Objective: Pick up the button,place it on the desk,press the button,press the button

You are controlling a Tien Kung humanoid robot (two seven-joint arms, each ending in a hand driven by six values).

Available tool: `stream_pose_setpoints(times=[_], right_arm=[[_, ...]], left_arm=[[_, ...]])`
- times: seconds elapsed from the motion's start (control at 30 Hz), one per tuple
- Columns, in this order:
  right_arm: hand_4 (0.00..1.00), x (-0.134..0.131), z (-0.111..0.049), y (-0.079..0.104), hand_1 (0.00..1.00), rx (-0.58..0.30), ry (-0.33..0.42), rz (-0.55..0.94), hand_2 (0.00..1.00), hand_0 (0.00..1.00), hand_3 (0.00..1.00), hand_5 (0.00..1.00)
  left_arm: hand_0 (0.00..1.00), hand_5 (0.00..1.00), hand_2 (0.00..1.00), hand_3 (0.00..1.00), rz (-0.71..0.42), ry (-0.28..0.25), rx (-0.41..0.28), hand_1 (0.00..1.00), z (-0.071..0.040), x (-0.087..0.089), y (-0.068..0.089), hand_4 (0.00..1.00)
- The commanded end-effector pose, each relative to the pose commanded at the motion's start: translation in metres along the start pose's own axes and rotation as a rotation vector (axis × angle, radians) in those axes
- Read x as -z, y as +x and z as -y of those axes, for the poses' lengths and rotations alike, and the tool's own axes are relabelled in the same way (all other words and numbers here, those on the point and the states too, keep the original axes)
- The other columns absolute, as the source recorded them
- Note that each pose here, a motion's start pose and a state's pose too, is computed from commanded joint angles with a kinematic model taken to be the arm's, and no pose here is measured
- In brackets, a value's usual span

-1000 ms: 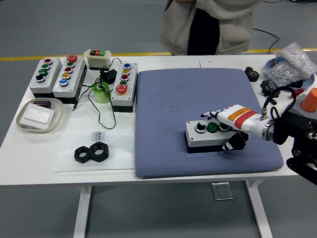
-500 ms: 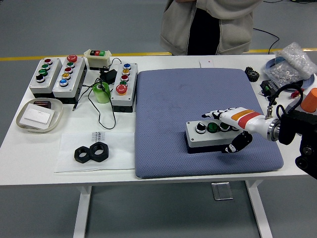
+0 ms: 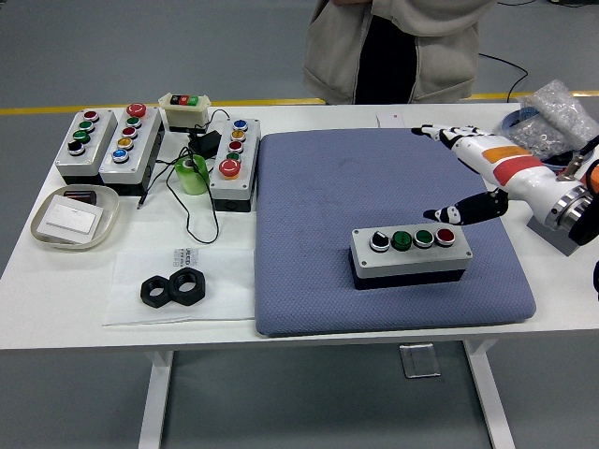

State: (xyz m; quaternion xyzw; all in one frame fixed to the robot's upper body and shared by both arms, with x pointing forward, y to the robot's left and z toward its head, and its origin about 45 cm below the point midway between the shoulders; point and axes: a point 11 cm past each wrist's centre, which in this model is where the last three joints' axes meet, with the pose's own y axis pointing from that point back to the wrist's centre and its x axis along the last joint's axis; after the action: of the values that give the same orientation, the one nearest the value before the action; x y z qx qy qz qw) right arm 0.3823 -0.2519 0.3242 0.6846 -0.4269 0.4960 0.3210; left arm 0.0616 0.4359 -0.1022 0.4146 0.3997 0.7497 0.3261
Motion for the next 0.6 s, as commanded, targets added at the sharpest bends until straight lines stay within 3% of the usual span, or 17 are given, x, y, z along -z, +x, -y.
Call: stream_pose_setpoints(times=[0.13, 0.17, 0.6], right_arm=[[0.704, -0.01, -0.008, -0.001, 0.418, 0.005, -0.054, -0.036, 0.471, 0.527, 0.953, 0.076], [0.503, -0.015, -0.012, -0.005, 0.122, 0.028, -0.072, -0.036, 0.264, 0.293, 0.847, 0.002], [0.474, -0.032, -0.036, -0.041, 0.079, 0.212, -0.114, -0.075, 0.212, 0.29, 0.796, 0.002]], left_arm=[[0.733, 0.998, 0.878, 0.832, -0.001, -0.001, 0.0, 0.828, 0.0, 0.0, 0.0, 0.636], [0.731, 0.998, 0.879, 0.832, -0.001, -0.001, 0.0, 0.827, 0.0, -0.001, 0.0, 0.637], [0.728, 0.998, 0.878, 0.831, 0.0, -0.001, 0.001, 0.827, 0.0, 0.0, 0.0, 0.638]])
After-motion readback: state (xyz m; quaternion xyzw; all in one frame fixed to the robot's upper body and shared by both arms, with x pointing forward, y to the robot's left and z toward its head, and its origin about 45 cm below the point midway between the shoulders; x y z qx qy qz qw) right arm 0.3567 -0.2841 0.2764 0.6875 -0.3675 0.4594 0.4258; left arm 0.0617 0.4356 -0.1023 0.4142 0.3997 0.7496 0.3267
